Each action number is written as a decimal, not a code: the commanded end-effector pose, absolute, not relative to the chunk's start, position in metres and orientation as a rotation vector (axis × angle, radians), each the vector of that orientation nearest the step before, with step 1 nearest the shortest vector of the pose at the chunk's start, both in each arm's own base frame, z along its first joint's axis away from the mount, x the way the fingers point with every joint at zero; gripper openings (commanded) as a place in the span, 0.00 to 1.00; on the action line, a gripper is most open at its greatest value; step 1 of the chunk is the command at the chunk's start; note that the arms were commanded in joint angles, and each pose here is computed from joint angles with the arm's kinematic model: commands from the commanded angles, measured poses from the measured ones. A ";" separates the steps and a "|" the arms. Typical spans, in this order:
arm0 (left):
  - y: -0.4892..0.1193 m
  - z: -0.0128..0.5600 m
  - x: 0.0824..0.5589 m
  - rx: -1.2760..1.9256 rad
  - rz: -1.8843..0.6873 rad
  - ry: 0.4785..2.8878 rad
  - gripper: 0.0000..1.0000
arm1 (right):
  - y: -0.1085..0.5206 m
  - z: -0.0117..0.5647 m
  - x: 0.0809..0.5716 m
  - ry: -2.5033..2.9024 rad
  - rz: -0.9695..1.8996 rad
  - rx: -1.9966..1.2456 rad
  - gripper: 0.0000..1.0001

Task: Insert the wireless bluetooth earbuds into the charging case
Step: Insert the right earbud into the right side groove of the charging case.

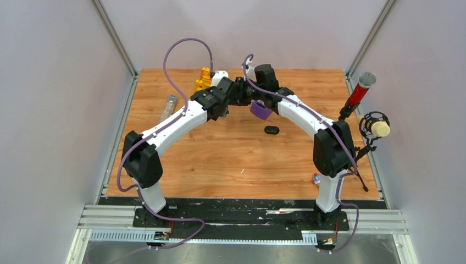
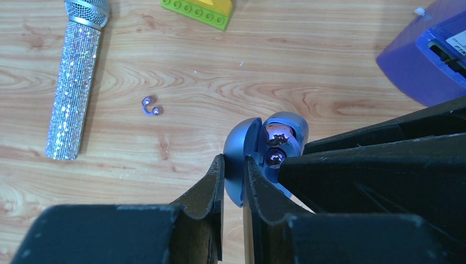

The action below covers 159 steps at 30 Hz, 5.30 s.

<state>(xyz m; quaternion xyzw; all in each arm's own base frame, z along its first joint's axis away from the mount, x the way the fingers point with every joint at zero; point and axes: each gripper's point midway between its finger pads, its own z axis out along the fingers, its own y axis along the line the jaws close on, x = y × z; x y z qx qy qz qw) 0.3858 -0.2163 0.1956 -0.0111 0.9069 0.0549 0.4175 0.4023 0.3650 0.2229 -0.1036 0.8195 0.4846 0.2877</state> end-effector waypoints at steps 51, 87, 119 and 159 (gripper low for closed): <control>-0.215 0.223 0.384 -0.061 0.098 2.198 0.11 | 0.368 0.227 0.409 2.148 1.210 -0.332 0.29; -0.215 0.222 0.384 -0.054 0.098 2.198 0.10 | 0.378 0.241 0.396 2.120 1.334 -0.398 0.31; -0.219 0.221 0.384 -0.039 0.100 2.199 0.10 | 0.390 0.250 0.389 2.101 1.438 -0.429 0.33; -0.170 0.258 0.394 -0.063 0.222 2.043 0.10 | 0.292 0.210 0.371 2.074 1.189 -0.710 0.33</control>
